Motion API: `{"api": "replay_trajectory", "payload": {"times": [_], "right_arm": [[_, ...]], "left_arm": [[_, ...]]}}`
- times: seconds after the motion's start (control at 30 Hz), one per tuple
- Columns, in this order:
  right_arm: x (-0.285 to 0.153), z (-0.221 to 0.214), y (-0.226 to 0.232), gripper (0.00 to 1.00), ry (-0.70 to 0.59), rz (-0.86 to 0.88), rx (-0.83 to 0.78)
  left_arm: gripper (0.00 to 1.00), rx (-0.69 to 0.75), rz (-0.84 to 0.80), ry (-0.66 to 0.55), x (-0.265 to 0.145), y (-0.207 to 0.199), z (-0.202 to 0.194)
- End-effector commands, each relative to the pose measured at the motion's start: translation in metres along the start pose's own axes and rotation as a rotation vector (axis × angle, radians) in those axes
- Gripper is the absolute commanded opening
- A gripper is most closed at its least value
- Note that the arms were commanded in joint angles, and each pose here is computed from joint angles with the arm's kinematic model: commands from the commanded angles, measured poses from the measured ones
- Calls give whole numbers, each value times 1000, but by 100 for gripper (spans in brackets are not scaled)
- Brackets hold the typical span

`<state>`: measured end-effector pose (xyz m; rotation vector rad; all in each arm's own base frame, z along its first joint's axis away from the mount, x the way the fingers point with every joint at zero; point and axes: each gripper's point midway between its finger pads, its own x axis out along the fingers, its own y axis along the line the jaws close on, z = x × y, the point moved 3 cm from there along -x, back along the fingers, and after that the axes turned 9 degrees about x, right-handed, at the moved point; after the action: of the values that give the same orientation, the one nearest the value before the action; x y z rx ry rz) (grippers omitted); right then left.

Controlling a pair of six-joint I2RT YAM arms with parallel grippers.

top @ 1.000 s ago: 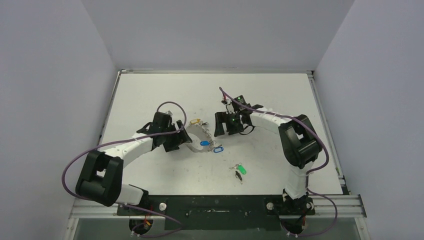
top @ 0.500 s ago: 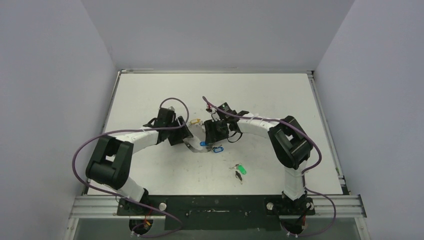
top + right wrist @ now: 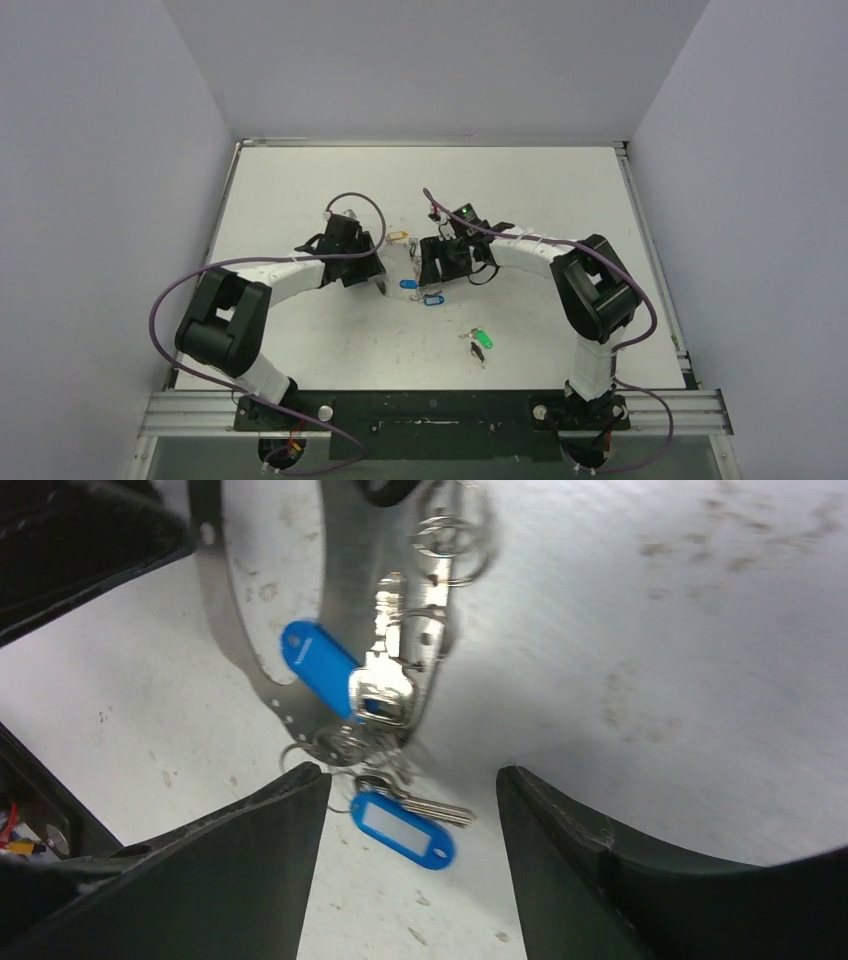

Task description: Put the keys on the keyring

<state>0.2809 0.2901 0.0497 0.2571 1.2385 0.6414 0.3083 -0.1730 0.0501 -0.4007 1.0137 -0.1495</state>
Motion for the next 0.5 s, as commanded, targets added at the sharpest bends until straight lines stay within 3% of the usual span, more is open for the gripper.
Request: {"api": "replay_trajectory", "payload": {"times": [0.0,0.27,0.47], "right_arm": [[-16,-5,-45,65,8,-124,63],[-20,-6,-41,68,7,-76,51],[-12,-9,-43,67,35,-60,59]], "left_arm": [[52,115,150,-7,-20,20,-14],[52,219,-19,-59,-25,-34,-23],[52,211,-50,-20,-5,-46,-40]]}}
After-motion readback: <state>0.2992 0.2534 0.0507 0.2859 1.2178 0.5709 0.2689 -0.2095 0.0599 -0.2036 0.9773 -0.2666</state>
